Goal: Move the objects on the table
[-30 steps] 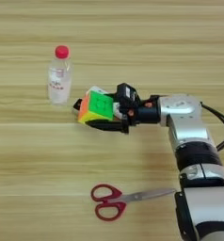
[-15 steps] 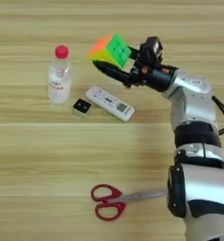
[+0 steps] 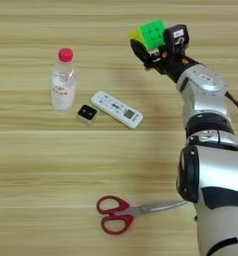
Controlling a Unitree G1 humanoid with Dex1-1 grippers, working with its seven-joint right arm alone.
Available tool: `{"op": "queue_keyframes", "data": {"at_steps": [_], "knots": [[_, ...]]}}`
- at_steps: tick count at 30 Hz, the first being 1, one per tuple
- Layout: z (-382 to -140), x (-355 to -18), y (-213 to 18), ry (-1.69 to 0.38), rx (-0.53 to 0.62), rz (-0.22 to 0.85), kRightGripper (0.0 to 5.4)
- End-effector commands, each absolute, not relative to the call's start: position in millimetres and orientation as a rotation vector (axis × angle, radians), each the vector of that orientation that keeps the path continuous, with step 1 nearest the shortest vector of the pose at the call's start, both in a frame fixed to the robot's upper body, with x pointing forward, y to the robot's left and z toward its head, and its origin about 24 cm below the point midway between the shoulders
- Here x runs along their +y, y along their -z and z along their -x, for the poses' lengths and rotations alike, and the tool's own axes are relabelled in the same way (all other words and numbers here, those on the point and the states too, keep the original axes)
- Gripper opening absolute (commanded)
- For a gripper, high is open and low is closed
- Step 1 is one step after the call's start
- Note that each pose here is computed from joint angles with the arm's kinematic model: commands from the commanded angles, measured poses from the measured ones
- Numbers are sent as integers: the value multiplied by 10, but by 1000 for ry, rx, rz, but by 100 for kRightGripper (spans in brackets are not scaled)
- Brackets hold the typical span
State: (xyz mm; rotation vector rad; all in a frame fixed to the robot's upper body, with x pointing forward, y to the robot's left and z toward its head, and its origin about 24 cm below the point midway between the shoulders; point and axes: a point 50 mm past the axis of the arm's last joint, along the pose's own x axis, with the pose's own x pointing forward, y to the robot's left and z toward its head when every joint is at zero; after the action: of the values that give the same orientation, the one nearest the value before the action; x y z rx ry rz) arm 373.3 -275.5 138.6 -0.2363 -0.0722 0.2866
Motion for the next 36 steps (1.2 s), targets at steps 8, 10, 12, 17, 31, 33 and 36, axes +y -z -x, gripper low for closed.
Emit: {"op": "queue_keyframes", "data": {"at_steps": [8,10,12,17,31,33,36], "knots": [[-3835,-2833,-1576,-201,26,493,332],[-3827,-2832,-1518,-212,57,496,332],[-3821,-2832,-1475,-219,80,486,332],[-3791,-2860,-1357,-223,142,468,332],[-3679,-2949,-1065,-228,304,476,332],[-3665,-2958,-1034,-228,320,475,332],[-3651,-2962,-997,-233,342,479,332]]}}
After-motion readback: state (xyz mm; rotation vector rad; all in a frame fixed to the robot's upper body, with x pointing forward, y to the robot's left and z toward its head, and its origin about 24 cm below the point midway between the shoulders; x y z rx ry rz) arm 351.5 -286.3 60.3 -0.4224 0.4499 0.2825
